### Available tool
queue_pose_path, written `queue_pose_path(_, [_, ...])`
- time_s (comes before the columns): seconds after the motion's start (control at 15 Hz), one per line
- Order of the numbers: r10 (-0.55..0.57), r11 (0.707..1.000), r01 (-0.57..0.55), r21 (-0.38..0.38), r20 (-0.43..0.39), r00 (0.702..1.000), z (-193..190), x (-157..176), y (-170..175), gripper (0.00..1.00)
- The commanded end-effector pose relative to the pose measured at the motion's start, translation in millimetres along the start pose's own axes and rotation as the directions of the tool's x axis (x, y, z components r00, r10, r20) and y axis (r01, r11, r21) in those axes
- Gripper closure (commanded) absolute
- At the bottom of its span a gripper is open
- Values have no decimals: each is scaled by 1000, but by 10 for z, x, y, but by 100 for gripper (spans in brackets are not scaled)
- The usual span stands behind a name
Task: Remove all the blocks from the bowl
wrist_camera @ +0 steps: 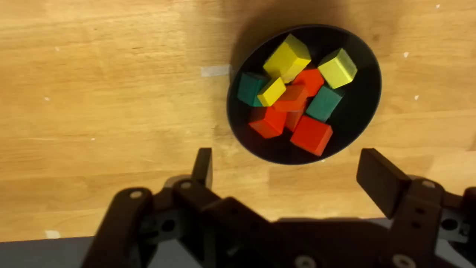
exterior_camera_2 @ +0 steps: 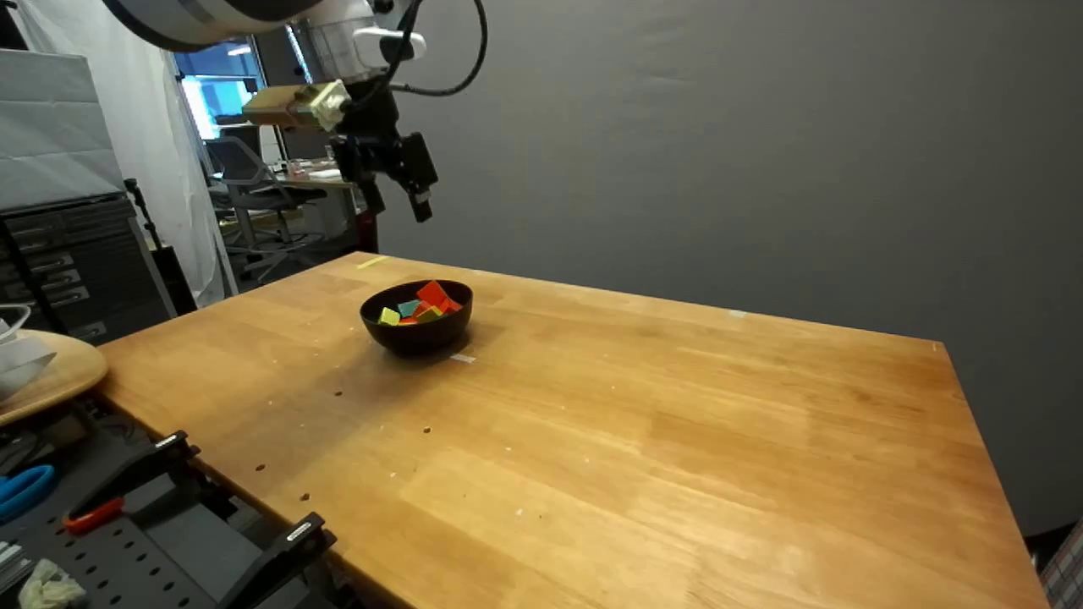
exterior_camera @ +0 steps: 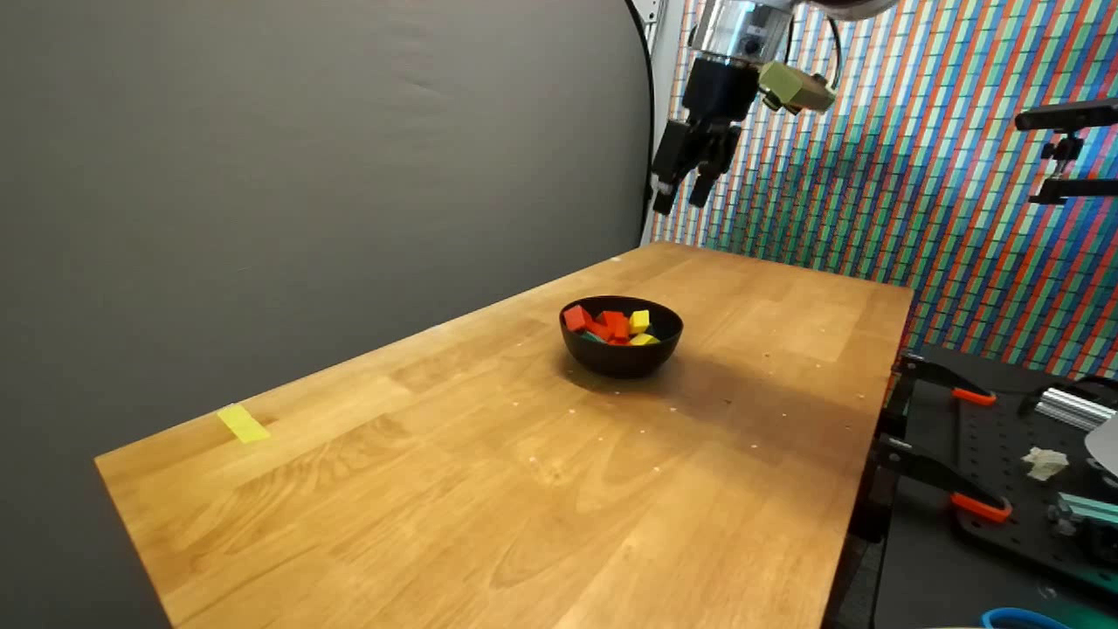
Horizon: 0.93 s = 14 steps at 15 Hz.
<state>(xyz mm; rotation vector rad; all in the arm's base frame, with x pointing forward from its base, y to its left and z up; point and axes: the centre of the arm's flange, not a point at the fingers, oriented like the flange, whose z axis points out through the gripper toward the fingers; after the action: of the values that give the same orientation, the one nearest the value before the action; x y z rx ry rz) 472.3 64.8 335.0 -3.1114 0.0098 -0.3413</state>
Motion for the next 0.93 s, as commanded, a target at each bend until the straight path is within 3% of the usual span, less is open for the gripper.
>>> queue_pose_path(0.0, [-10, 1000, 10, 2, 17, 1000, 89, 5, -58, 0])
queue_pose_path(0.27, [22, 1000, -23, 18, 45, 999, 177, -20, 57, 0])
queue_pose_path(0.53, [18, 997, -27, 66, 122, 992, 487, 10, -9, 0])
queue_pose_path(0.87, [13, 998, -25, 59, 196, 981, 896, 94, -61, 0])
